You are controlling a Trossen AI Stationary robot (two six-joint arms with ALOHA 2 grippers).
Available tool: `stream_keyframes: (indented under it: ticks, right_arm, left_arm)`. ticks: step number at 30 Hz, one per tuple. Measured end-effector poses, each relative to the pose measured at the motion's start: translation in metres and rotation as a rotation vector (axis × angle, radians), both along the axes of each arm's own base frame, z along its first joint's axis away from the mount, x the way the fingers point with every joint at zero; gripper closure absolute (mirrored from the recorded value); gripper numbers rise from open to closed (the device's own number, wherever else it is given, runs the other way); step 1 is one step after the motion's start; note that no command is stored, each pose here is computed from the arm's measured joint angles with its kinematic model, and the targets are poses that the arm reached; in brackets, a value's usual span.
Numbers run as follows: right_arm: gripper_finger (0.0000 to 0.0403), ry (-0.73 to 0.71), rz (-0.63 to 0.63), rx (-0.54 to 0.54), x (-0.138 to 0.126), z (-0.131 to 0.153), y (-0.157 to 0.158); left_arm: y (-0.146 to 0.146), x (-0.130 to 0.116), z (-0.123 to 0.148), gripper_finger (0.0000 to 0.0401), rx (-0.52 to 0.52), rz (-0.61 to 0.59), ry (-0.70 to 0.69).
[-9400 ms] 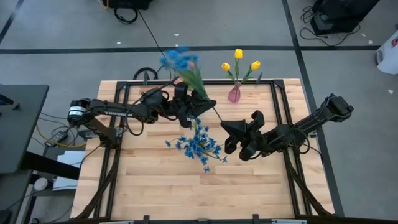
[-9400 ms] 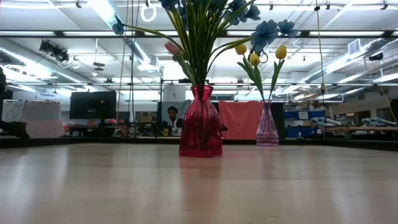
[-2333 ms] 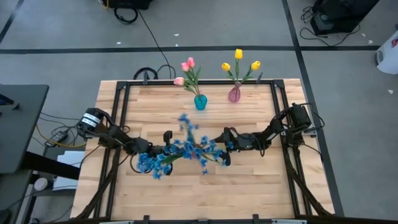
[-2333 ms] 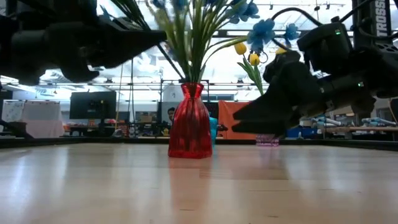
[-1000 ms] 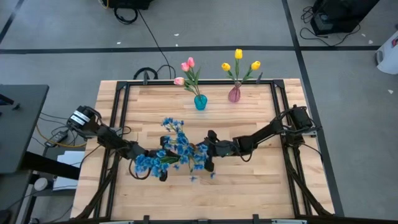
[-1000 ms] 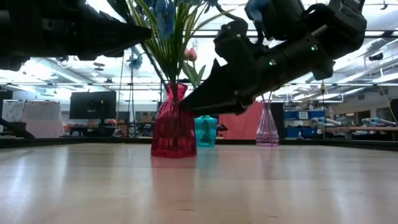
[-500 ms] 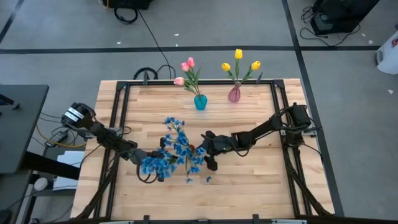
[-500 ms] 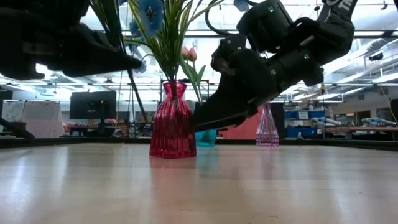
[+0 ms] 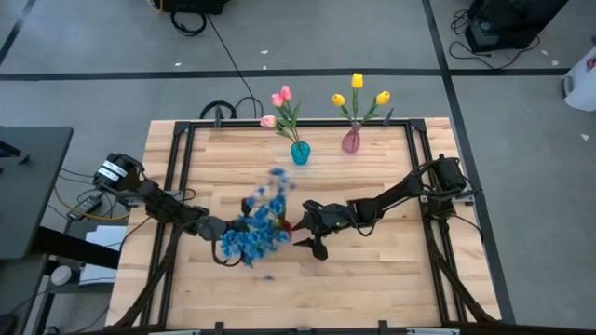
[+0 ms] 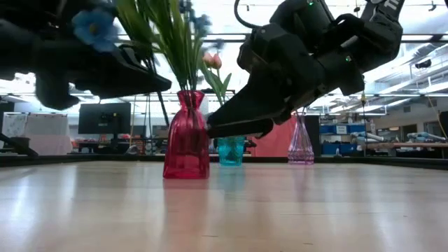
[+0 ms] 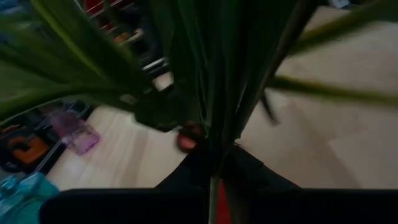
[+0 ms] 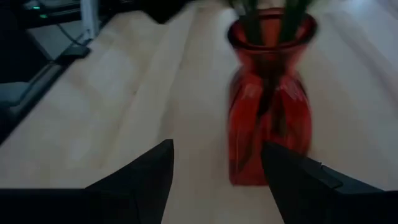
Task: Sort flowers into vase by color
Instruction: Put the blue flower into the red vase
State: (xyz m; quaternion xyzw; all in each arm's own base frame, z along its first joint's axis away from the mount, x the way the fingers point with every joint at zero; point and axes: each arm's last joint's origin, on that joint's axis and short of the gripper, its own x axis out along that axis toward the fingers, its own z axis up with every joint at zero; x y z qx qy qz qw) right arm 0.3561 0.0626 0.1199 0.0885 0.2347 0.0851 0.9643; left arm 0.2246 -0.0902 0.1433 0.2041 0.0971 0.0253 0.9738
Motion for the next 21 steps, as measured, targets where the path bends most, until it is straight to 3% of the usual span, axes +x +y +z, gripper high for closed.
stream_keyframes:
  ticks: [9, 17, 21]
  right_arm:
    - [0.0151, 0.042, 0.030, 0.011, -0.005, -0.003, 0.014]
    - [0.0151, 0.090, -0.042, -0.014, -0.005, -0.006, -0.003]
    - [0.0151, 0.075, -0.060, -0.044, -0.002, -0.005, -0.018]
  left_arm:
    - [0.012, 0.004, -0.001, 0.0371, 0.007, 0.051, 0.012]
    - [-0.012, -0.008, 0.003, 0.0371, 0.004, -0.024, 0.004]
    - [-0.027, -0.015, 0.005, 0.0371, -0.069, -0.077, -0.013]
